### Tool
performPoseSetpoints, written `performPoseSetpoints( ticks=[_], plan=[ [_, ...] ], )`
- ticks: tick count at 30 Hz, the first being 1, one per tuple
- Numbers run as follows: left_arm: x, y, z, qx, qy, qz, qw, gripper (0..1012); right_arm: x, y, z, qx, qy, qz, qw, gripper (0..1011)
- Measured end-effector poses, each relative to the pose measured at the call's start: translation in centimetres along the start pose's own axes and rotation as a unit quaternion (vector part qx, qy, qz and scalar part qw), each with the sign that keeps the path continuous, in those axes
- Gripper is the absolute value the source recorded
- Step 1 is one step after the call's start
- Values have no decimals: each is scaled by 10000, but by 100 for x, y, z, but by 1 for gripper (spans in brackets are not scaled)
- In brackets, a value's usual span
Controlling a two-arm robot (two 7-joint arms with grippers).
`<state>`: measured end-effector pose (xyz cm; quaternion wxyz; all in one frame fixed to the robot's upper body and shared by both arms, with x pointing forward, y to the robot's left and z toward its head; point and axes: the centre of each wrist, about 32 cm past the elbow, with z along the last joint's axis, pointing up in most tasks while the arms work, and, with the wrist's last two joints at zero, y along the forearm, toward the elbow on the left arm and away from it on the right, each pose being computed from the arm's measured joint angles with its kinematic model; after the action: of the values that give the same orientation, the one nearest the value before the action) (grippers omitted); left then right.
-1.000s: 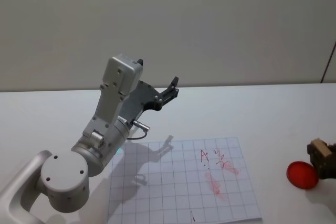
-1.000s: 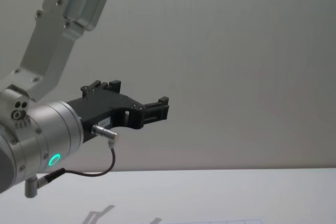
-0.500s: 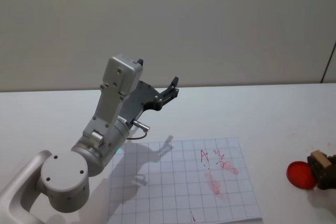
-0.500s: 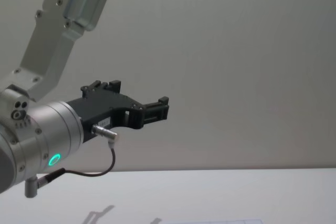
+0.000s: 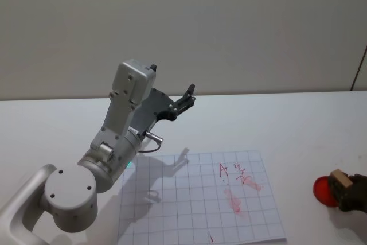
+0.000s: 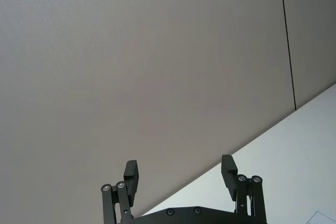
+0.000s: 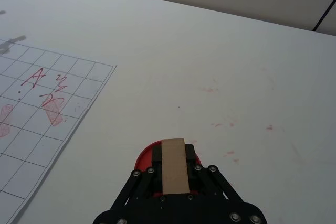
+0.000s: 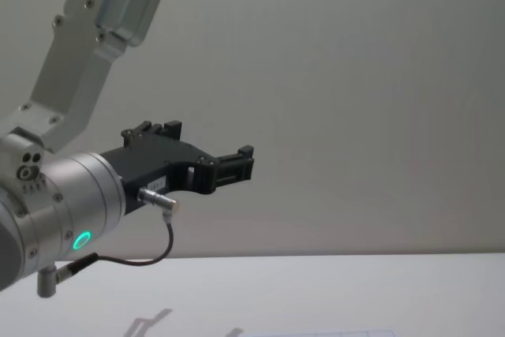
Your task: Use the one hand to pick up the stamp and affix it onto the A4 paper.
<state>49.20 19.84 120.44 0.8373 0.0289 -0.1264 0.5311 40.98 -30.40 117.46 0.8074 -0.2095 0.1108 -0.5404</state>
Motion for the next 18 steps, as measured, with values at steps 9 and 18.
performPoseSetpoints(
  ticks=[9,18],
  plan=[
    [0,0,0,0,0,0,10000,1001,-10,26,1,-51,-8,47,10000,408],
    [0,0,0,0,0,0,10000,1001,-15,38,2,-77,-8,69,9999,671]
  ],
)
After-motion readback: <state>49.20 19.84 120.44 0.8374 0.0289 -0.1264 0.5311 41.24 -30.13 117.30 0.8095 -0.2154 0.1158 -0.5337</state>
